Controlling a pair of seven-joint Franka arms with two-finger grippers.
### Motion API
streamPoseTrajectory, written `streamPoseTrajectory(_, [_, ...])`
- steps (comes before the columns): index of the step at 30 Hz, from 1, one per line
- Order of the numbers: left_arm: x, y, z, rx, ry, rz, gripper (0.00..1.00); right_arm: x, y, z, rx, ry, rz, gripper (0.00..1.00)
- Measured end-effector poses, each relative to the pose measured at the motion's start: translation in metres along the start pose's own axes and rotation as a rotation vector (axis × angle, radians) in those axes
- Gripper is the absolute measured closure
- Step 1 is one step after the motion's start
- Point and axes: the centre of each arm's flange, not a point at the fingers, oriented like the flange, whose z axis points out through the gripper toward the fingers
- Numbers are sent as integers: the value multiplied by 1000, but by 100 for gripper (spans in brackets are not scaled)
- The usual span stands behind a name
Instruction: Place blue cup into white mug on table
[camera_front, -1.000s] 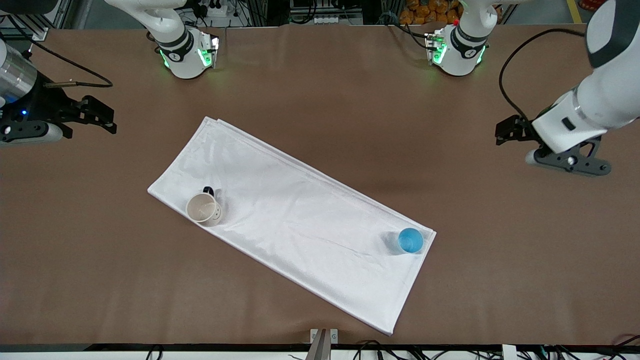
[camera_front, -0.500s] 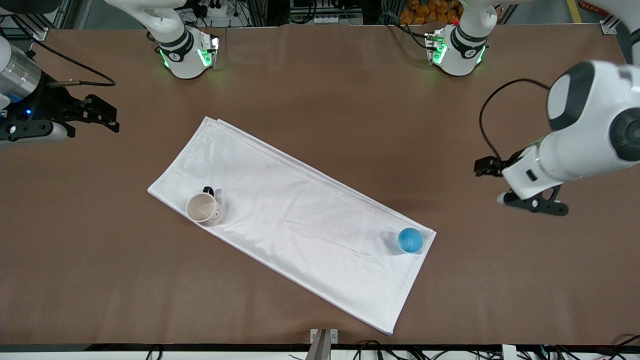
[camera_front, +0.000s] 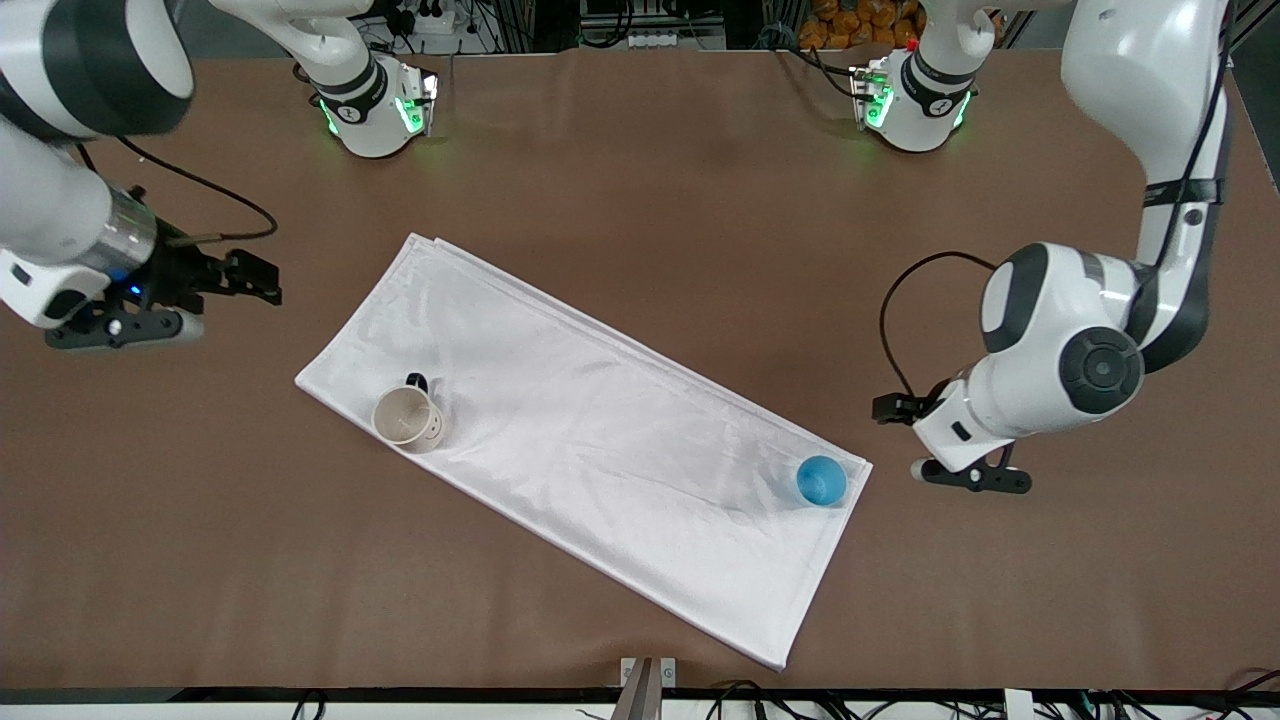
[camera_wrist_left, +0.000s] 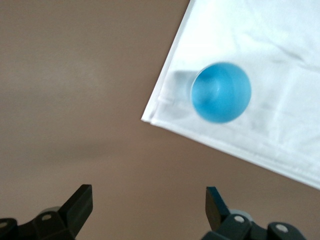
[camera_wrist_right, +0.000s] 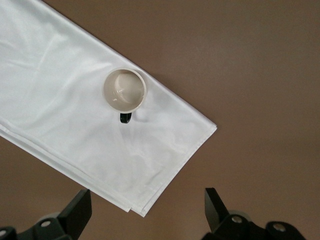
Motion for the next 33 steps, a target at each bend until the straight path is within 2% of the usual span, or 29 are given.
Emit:
streamPoseTrajectory(8, [12, 22, 35, -21, 55, -58, 0, 29, -28, 68, 16, -21, 20, 0])
streamPoseTrajectory(14, [20, 20, 43, -34, 99, -92, 0, 39, -44, 112, 27, 0, 36, 0])
streamPoseTrajectory(22, [32, 23, 54, -68, 190, -164, 0, 31, -58, 174, 34, 24, 73, 0])
streamPoseTrajectory(29, [34, 33, 77, -80, 199, -175, 0, 27, -78, 211, 30, 17, 80, 0])
streamPoseTrajectory(33, [35, 33, 84, -78, 194, -175, 0, 26, -85, 229, -10, 12, 85, 1])
